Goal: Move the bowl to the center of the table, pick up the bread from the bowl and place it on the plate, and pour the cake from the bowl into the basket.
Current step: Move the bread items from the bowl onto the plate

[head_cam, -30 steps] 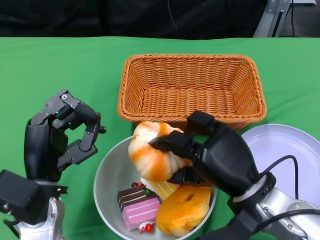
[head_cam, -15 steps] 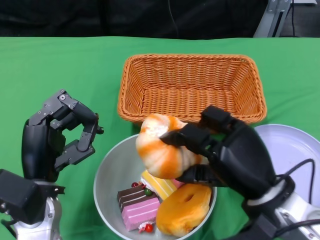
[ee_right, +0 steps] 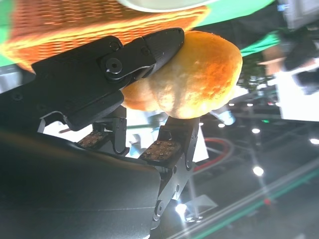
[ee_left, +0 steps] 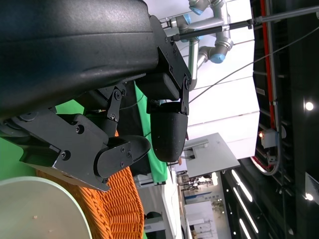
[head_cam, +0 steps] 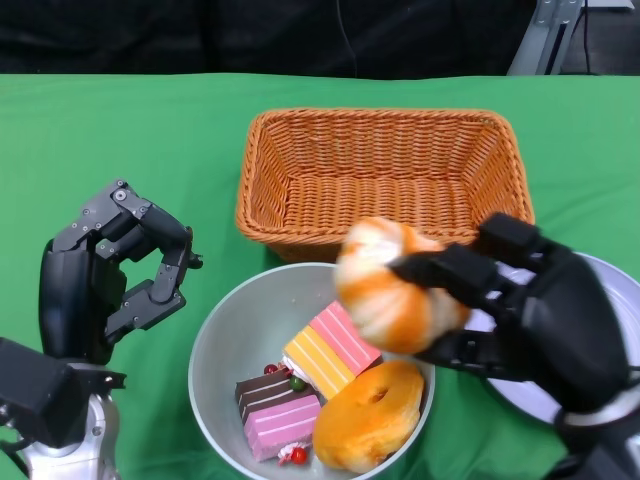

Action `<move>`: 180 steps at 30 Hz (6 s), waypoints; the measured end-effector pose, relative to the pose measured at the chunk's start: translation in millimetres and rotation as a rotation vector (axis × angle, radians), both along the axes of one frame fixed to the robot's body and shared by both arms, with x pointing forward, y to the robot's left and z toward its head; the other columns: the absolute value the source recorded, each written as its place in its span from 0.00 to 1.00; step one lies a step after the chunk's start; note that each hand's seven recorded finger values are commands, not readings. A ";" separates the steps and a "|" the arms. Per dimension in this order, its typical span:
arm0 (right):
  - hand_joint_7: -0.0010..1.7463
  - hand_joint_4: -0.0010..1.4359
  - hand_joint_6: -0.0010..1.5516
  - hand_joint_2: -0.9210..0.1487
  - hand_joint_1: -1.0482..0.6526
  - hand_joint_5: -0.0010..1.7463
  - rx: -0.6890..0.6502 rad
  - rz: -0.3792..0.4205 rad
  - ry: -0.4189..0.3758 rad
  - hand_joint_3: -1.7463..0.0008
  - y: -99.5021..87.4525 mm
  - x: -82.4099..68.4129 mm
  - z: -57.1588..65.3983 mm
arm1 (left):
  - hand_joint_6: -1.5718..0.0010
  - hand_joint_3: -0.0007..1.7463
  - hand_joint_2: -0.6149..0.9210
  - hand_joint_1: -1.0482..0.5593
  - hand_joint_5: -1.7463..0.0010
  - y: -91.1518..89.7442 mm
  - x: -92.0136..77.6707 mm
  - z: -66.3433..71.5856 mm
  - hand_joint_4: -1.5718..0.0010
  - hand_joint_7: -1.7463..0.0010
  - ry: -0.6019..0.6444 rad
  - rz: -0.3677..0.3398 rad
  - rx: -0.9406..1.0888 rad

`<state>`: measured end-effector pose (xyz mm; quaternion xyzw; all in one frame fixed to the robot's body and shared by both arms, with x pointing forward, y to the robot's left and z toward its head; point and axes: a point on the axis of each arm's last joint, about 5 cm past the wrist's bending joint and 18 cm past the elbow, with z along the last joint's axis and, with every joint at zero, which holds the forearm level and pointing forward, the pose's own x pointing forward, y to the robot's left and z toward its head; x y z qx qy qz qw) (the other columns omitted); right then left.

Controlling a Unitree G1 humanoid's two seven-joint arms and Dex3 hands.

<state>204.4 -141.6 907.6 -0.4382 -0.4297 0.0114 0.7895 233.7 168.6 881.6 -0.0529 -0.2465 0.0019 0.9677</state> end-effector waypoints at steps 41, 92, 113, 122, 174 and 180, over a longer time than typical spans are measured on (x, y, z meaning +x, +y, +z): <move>0.11 0.61 0.75 0.06 0.58 0.66 -0.016 -0.511 0.271 1.00 -86.2 -15.1 -74.1 | 0.53 0.50 0.85 0.60 0.11 8.8 1.2 -1.7 0.51 0.19 0.016 -0.013 0.004; 0.00 0.48 0.39 0.00 0.40 0.03 -0.230 -0.504 0.590 1.00 -68.8 -1.6 -71.8 | 0.53 0.48 0.86 0.61 0.11 8.4 1.0 -1.9 0.51 0.20 0.010 -0.023 0.005; 0.02 0.25 0.32 0.00 0.28 0.01 -0.178 -0.468 0.598 0.98 -45.8 -19.5 -49.9 | 0.54 0.50 0.85 0.60 0.10 7.8 0.7 -3.4 0.51 0.18 0.017 -0.020 0.015; 0.00 0.32 0.32 0.00 0.27 0.03 -0.115 -0.378 0.484 0.99 -36.7 -29.5 -36.3 | 0.54 0.51 0.84 0.61 0.11 7.8 0.7 -3.4 0.51 0.18 0.018 -0.020 0.017; 0.01 0.51 0.45 0.03 0.18 0.03 -0.307 0.088 0.221 1.00 21.2 -38.4 31.6 | 0.53 0.46 0.87 0.60 0.11 1.7 0.9 -4.1 0.52 0.20 0.014 -0.018 0.025; 0.00 0.49 0.43 0.02 0.17 0.01 -0.337 0.094 0.222 1.00 20.0 -34.6 29.3 | 0.53 0.47 0.87 0.61 0.11 1.8 1.0 -3.9 0.52 0.20 0.014 -0.017 0.024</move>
